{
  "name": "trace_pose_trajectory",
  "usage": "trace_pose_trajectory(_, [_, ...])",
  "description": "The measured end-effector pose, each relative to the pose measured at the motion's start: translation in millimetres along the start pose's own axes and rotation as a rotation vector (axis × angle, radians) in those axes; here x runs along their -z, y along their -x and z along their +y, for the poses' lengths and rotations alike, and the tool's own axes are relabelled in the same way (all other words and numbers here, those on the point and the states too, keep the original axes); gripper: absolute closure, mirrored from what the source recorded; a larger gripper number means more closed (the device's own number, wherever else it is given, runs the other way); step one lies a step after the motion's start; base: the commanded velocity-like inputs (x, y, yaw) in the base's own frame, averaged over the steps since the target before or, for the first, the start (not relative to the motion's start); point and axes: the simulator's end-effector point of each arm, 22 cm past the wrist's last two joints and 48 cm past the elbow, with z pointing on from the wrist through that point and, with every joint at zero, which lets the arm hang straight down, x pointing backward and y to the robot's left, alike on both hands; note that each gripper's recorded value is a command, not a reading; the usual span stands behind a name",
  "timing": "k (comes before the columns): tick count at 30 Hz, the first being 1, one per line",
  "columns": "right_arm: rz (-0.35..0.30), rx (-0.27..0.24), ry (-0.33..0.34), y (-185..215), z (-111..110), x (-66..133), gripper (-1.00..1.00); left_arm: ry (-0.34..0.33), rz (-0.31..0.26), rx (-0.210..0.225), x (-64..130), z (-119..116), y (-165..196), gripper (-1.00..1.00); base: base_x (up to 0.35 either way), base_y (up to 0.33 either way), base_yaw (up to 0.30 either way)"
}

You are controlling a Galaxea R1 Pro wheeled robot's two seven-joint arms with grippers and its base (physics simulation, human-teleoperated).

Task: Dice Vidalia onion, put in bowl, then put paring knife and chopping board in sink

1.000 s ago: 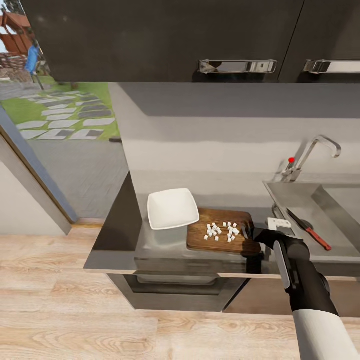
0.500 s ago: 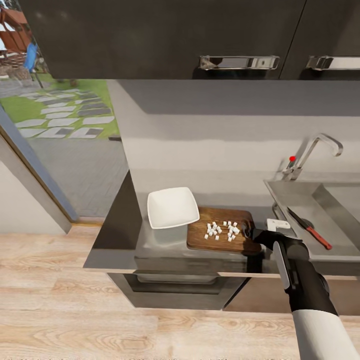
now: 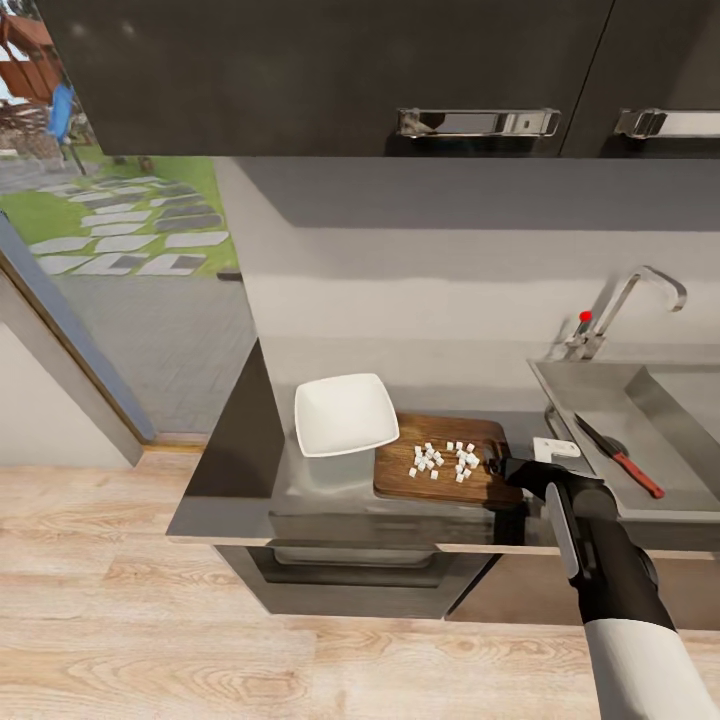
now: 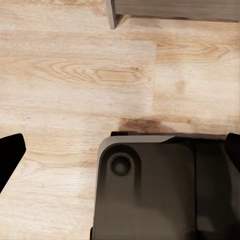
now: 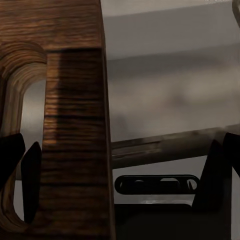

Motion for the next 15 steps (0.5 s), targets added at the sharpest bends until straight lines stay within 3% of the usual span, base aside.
trace_pose_trajectory(7, [0.000, 0.001, 0.000, -0.1, 0.4, 0.0, -1.00, 0.000, 0.001, 0.000, 0.3, 0.0, -0.5, -1.00, 0.000, 0.000, 0.000])
trace_pose_trajectory(8, [0.000, 0.001, 0.000, -0.1, 0.4, 0.0, 1.00, 0.000, 0.000, 0.000, 0.2, 0.0, -0.3, -1.00, 0.000, 0.000, 0.000])
trace_pose_trajectory(15, [0.000, 0.004, -0.003, -0.2, -0.3, -0.2, 1.00, -0.001, 0.000, 0.000, 0.1, -0.2, 0.0, -1.00, 0.000, 0.000, 0.000])
